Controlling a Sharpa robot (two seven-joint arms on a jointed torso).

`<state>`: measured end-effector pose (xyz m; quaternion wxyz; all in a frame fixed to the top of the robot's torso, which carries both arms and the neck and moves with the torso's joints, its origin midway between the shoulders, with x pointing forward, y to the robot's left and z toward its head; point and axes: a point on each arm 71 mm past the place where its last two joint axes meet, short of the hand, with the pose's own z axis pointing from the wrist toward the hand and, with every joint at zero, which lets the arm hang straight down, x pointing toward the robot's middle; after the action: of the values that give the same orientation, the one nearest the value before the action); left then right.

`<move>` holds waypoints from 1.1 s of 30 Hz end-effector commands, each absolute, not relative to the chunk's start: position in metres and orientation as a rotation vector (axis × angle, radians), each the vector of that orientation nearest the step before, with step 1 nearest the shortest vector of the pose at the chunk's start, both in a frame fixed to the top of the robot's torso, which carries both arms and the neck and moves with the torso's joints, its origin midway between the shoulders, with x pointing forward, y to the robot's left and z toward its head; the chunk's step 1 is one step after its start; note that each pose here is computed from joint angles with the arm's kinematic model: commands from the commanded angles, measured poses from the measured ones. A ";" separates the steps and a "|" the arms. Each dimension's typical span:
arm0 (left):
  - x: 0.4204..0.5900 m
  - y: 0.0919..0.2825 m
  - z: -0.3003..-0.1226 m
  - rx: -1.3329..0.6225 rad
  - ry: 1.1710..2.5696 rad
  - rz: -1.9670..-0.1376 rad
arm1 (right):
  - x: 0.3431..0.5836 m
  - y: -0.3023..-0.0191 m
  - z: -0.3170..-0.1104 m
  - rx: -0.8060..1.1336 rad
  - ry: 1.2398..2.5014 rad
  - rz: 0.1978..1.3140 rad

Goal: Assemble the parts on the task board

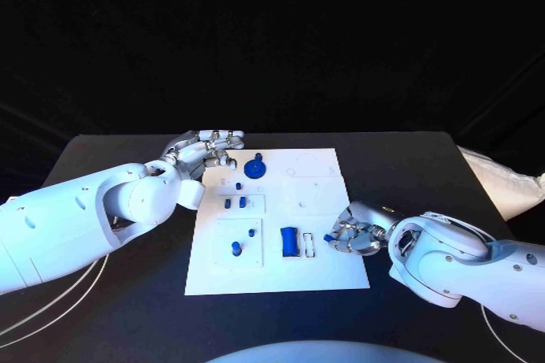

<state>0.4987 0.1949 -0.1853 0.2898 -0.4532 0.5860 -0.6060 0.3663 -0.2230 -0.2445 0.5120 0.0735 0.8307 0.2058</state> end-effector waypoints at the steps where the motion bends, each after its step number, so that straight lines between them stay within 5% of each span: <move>1: 0.498 0.192 -0.184 -1.191 1.562 -1.641 | 0.365 -0.217 -0.245 0.297 2.013 0.605; 33: 0.496 0.189 -0.182 -1.163 1.574 -1.671 | 0.370 -0.190 -0.255 0.298 2.084 0.599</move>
<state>0.4973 0.1920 -0.1842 0.2860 -0.4452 0.5879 -0.6118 0.3712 -0.1920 -0.2534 0.4611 0.1274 0.8420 0.2495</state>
